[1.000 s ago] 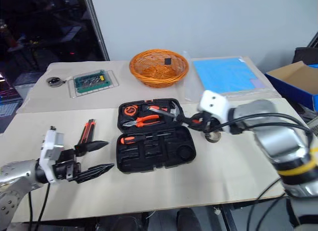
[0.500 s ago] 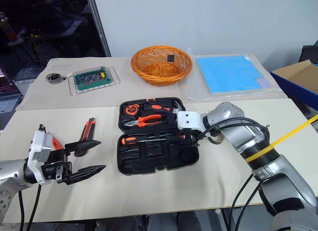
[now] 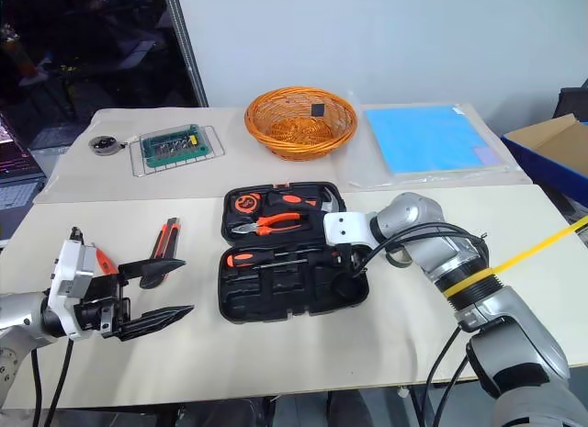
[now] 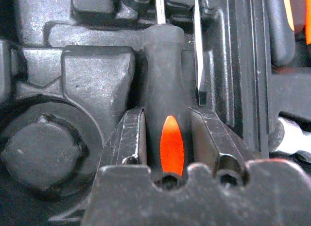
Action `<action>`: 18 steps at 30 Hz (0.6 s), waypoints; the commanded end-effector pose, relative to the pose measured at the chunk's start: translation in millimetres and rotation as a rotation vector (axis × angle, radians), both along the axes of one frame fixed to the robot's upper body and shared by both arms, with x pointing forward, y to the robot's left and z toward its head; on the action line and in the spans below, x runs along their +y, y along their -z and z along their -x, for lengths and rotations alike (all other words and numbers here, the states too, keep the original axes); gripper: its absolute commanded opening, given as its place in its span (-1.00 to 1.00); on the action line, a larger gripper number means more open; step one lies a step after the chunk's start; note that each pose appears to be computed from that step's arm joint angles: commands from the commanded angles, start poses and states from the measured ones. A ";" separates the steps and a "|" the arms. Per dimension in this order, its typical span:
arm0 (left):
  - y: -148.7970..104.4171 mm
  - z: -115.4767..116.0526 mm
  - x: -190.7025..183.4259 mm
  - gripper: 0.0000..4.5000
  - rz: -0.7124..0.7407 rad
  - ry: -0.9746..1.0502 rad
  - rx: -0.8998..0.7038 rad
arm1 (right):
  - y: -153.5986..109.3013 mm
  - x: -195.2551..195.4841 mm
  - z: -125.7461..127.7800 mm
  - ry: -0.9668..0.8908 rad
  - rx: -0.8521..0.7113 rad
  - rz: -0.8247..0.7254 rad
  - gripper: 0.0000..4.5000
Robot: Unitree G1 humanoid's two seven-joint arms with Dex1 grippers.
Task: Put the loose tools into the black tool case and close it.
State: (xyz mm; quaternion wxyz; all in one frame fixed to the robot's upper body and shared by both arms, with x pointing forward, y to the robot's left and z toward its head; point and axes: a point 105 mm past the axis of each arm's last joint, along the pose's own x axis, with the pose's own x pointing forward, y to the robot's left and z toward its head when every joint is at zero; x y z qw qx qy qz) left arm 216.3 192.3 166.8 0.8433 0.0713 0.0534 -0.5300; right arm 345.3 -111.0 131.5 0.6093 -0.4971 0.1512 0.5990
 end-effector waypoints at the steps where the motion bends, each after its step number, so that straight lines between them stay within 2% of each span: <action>1: -5.2 0.0 -2.0 1.00 -0.019 0.021 -0.034 | -12.1 1.3 4.3 -0.025 0.004 -0.041 -0.01; 8: -3.4 -0.9 -3.5 1.00 -0.013 0.024 -0.024 | -41.4 7.2 19.9 -0.054 0.035 -0.203 -0.01; 12: -3.1 -1.4 -4.6 1.00 -0.006 0.025 -0.020 | -54.7 9.9 28.3 0.000 0.094 -0.369 -0.01; 15: -2.0 -2.1 -6.2 1.00 0.003 0.025 -0.017 | -55.5 10.9 22.1 0.166 0.137 -0.512 -0.31; 18: -1.4 -2.5 -7.4 1.00 0.013 0.020 -0.015 | -46.5 12.1 16.3 0.297 0.080 -0.608 -0.77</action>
